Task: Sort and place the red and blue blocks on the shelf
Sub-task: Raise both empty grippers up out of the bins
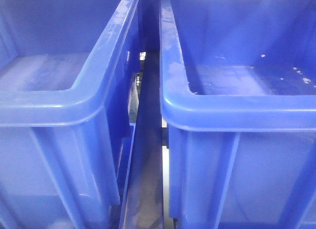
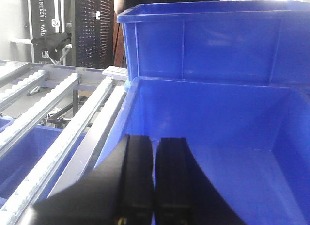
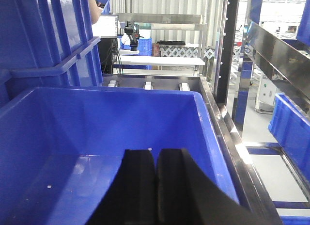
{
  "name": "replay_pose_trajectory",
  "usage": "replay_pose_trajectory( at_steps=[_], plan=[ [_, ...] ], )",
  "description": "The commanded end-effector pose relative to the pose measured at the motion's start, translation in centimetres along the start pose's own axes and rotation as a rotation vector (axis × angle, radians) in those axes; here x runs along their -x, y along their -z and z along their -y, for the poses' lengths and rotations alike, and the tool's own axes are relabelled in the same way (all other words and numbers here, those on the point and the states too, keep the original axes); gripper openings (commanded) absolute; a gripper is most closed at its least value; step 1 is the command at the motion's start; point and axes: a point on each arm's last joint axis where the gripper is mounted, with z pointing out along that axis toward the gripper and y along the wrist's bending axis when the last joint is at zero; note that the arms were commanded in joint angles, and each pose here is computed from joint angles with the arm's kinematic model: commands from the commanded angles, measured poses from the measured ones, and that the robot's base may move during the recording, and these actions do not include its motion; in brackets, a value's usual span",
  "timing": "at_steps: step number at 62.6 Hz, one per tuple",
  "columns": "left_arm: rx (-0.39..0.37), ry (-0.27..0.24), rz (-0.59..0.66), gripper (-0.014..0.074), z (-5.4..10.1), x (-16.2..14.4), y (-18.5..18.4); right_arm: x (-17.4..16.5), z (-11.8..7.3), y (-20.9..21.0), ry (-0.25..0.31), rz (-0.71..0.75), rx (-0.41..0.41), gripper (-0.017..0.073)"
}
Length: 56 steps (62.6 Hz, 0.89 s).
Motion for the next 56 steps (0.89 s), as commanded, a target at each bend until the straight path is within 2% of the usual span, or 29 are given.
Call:
replay_pose_trajectory(
  at_steps=[1,26,56],
  plan=[
    [0.007,0.009,0.092,0.0125,0.0,1.6,0.1,1.8,0.0,0.1,0.013,0.105,-0.004,0.005],
    [0.007,0.009,0.092,0.0125,0.0,1.6,0.1,1.1,0.0,0.1,0.013,0.09,-0.005,0.005],
    [0.007,0.009,0.092,0.0125,0.0,1.6,0.1,-7.0,0.4,2.9,0.013,-0.036,-0.008,0.005]
  ],
)
